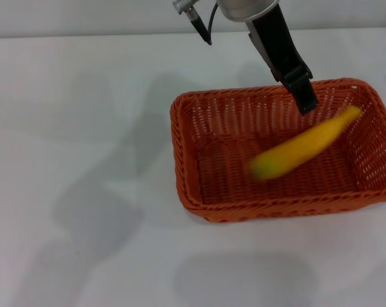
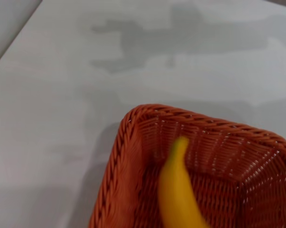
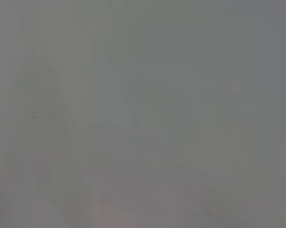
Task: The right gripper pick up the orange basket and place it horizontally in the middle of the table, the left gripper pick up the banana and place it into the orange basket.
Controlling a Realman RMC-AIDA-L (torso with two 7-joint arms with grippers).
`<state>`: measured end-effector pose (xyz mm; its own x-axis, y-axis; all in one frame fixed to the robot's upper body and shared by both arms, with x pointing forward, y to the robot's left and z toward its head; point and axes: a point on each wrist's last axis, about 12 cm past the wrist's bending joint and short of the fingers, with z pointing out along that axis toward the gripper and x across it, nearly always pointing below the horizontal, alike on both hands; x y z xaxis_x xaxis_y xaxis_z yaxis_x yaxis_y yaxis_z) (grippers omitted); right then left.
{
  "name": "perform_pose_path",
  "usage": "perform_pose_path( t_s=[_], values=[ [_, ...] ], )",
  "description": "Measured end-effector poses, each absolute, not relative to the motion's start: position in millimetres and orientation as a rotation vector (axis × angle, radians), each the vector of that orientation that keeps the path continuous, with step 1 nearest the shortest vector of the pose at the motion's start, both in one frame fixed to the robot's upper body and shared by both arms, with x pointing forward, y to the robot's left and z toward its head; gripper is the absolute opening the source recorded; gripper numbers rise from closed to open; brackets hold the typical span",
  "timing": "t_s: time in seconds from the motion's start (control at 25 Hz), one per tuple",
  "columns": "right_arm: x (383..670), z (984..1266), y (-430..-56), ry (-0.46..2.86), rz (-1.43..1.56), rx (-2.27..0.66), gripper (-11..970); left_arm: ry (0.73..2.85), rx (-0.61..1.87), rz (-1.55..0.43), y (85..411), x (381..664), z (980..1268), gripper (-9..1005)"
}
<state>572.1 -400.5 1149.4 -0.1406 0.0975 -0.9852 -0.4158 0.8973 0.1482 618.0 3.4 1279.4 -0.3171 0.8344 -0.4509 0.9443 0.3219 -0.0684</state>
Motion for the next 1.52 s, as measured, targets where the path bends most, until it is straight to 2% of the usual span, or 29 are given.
perform_pose_path(
  t_s=[0.08, 0.24, 0.52, 0.84, 1.04, 1.52],
  values=[
    [571, 1149, -402, 1.660, 0.448, -0.246, 871, 2.252, 1.576, -0.483, 8, 619, 1278, 636],
    [566, 1149, -407, 1.660, 0.433, -0.243, 871, 2.223, 1.517, -0.504, 25, 620, 1276, 752],
    [562, 1147, -411, 1.653, 0.404, -0.262, 871, 2.134, 1.270, -0.552, 98, 614, 1259, 890],
    [548, 1142, -418, 1.595, 0.339, -0.295, 871, 1.953, 0.952, -0.679, 197, 591, 1229, 890],
    [542, 1136, -415, 1.555, 0.337, -0.327, 871, 1.819, 0.762, -0.706, 256, 565, 1200, 890],
    [529, 1106, -408, 1.454, 0.314, -0.224, 870, 1.565, 0.460, -0.585, 352, 501, 1126, 890]
  ],
)
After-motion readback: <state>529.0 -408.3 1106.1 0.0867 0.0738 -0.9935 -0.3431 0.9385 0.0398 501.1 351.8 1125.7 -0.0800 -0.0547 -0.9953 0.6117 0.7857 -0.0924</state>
